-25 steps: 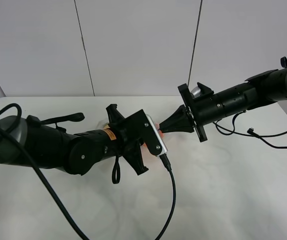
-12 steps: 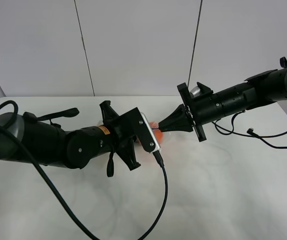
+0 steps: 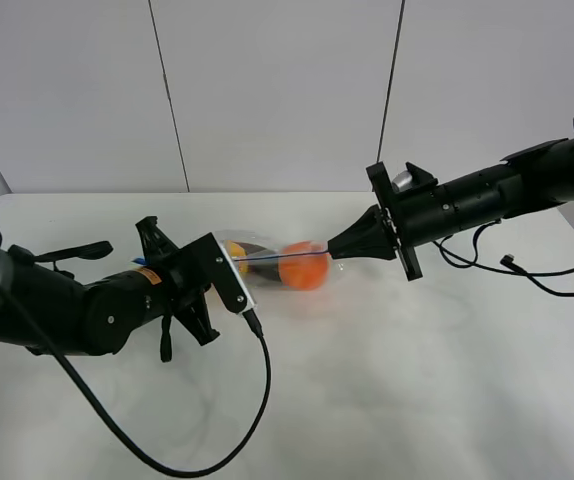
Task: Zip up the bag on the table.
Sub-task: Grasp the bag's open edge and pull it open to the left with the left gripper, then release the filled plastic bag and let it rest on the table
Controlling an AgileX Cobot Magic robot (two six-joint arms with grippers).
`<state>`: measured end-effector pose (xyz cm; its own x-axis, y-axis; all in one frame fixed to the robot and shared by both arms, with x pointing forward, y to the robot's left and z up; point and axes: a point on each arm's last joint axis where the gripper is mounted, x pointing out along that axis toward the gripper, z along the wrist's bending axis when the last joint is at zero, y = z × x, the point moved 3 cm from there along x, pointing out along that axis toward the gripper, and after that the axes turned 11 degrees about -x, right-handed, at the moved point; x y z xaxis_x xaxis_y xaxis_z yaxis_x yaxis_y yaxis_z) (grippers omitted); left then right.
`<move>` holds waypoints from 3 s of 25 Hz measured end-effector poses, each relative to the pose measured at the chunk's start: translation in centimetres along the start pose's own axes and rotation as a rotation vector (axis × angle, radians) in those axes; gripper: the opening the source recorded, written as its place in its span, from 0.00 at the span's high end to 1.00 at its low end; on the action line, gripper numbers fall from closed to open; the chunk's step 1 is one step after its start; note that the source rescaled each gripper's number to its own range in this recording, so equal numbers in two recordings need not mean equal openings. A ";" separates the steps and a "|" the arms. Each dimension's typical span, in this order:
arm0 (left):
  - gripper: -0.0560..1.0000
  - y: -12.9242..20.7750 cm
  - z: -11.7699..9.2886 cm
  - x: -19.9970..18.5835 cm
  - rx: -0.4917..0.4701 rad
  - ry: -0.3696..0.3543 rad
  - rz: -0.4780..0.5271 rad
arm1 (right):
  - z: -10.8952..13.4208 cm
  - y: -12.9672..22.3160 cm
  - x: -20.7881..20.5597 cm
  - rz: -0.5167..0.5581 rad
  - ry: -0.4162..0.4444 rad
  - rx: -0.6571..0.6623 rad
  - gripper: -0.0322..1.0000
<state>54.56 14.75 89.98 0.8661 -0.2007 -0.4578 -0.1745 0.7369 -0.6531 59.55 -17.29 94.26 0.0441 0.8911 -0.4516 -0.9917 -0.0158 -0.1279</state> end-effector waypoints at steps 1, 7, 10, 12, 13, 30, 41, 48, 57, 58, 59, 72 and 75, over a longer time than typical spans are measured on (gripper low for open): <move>0.95 0.3 0.5 0.1 -0.006 -0.016 0.007 | -0.1 -0.1 -0.2 -0.006 0.000 0.004 0.97; 0.95 2.4 3.6 0.6 -0.012 -0.094 0.043 | -0.2 -0.1 -0.4 -0.011 0.000 0.007 0.97; 0.95 3.2 4.7 0.8 0.000 -0.111 0.052 | -0.2 -0.2 -0.4 -0.013 -0.002 0.008 0.97; 0.95 3.6 5.2 0.9 0.003 -0.118 0.059 | -0.2 -0.2 -0.4 -0.011 -0.001 0.007 0.97; 0.95 3.9 5.4 0.8 -0.002 -0.124 0.066 | -0.2 -0.1 -0.4 -0.008 0.003 0.006 0.97; 0.90 4.7 6.5 0.9 -0.021 -0.143 0.071 | -0.5 0.1 -0.4 0.010 0.021 -0.004 0.97; 0.07 5.8 7.6 0.9 -0.151 -0.188 0.092 | -0.7 0.1 -0.7 0.013 0.029 -0.005 0.97; 0.02 9.9 11.5 0.2 -0.349 -0.316 0.177 | -0.7 0.1 -0.7 0.014 0.030 -0.005 0.97; 0.03 13.0 12.7 0.2 -0.874 -0.302 0.287 | -0.7 0.1 -0.7 0.014 0.030 -0.005 0.97; 0.03 12.9 12.9 0.4 -0.907 -0.273 0.312 | -0.7 0.1 -0.7 0.014 0.030 -0.005 0.97; 0.03 12.7 13.1 0.8 -0.932 -0.240 0.336 | -0.7 0.1 -0.7 0.014 0.030 -0.005 0.97; 0.04 5.8 16.8 0.7 -1.134 0.226 0.790 | -0.7 0.1 -0.7 0.014 0.030 -0.005 0.97; 0.04 5.9 17.8 -0.1 -1.121 0.190 0.915 | -0.7 0.1 -0.7 0.014 0.030 -0.005 0.97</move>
<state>61.81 30.60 96.94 0.1962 -0.0938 -0.9761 -0.9623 -0.2099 -0.1733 59.46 -18.23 93.93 0.0340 0.8770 -0.4793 -0.9916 -0.0304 -0.1260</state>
